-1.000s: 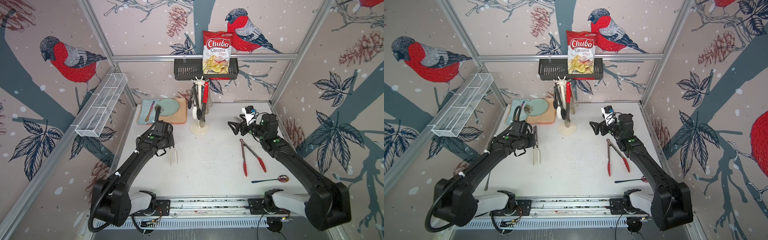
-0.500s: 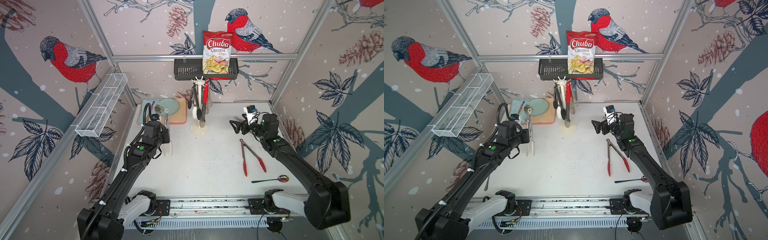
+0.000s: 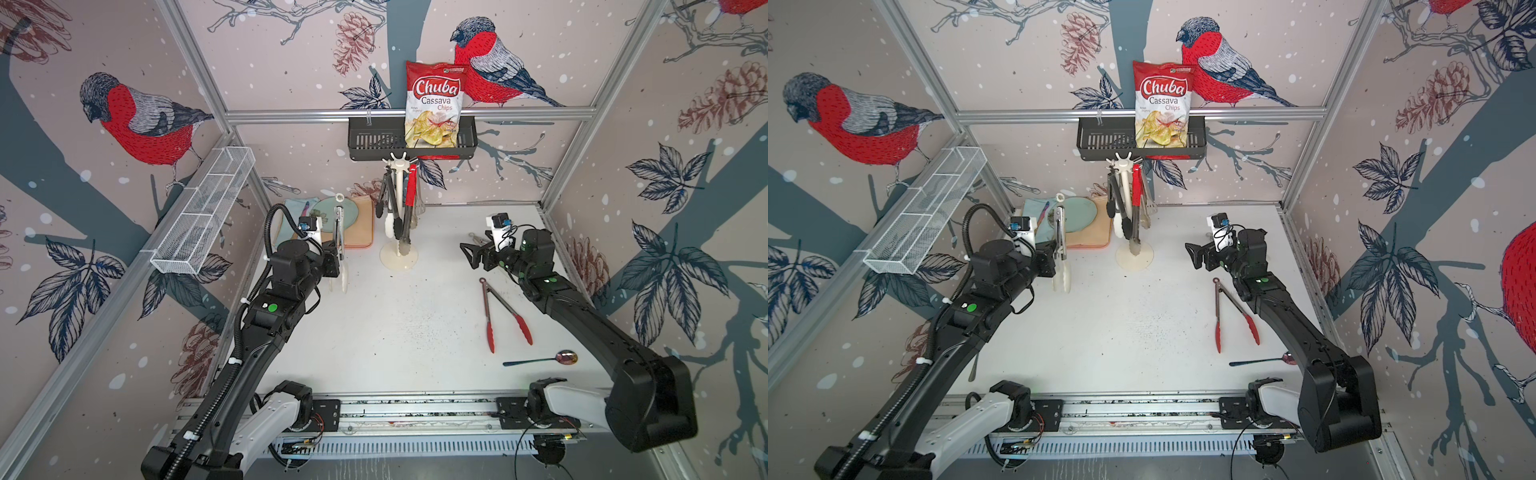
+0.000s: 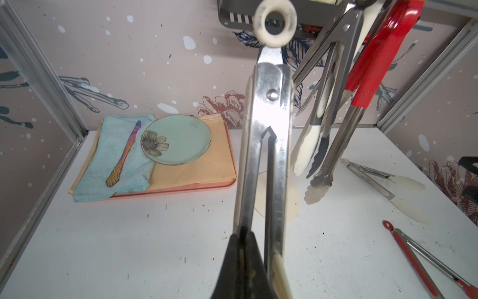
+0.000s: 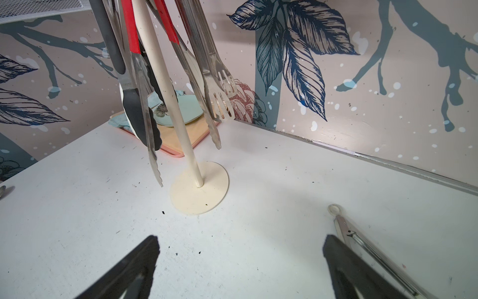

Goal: Hang food tongs on kitchen utensil racks
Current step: Hang the food tongs on the rack.

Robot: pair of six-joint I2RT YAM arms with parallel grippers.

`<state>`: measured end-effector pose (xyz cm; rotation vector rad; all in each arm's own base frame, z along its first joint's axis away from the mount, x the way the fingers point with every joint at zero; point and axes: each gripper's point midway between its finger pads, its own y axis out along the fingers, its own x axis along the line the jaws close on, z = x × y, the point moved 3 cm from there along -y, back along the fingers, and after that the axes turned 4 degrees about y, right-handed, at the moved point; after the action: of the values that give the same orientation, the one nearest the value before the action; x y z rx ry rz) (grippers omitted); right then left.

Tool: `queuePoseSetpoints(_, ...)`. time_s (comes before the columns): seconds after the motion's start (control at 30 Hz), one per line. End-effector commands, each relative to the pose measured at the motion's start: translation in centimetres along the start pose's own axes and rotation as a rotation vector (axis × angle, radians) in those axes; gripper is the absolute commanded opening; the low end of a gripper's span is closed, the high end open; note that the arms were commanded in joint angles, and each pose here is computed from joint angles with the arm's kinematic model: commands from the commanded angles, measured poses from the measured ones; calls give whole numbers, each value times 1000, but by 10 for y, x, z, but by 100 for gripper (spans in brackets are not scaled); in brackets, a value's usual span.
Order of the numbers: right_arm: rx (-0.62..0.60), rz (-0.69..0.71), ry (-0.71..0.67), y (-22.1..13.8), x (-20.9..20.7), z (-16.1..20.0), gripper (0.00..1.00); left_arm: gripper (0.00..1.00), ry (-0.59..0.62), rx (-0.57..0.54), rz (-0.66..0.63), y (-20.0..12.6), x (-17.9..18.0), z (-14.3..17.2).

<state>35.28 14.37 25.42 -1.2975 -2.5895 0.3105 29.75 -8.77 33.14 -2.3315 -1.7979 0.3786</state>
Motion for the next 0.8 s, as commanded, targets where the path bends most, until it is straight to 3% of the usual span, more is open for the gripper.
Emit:
queuePoseSetpoints(0.0, -26, -3, -24, 1, -1, -8, 100, 0, 14, -120, 45, -4, -14, -31)
queuePoseSetpoints(0.13, -28, -7, -21, 2, 0, -10, 100, 0, 30, -151, 64, -8, -31, -47)
queuePoseSetpoints(0.47, -20, -6, -23, 1, -1, -9, 100, 0, 105, -158, 132, 0, -77, -48)
queuePoseSetpoints(0.77, -11, -6, -23, 0, 0, -6, 100, 0, 118, -138, 150, 20, -97, -48)
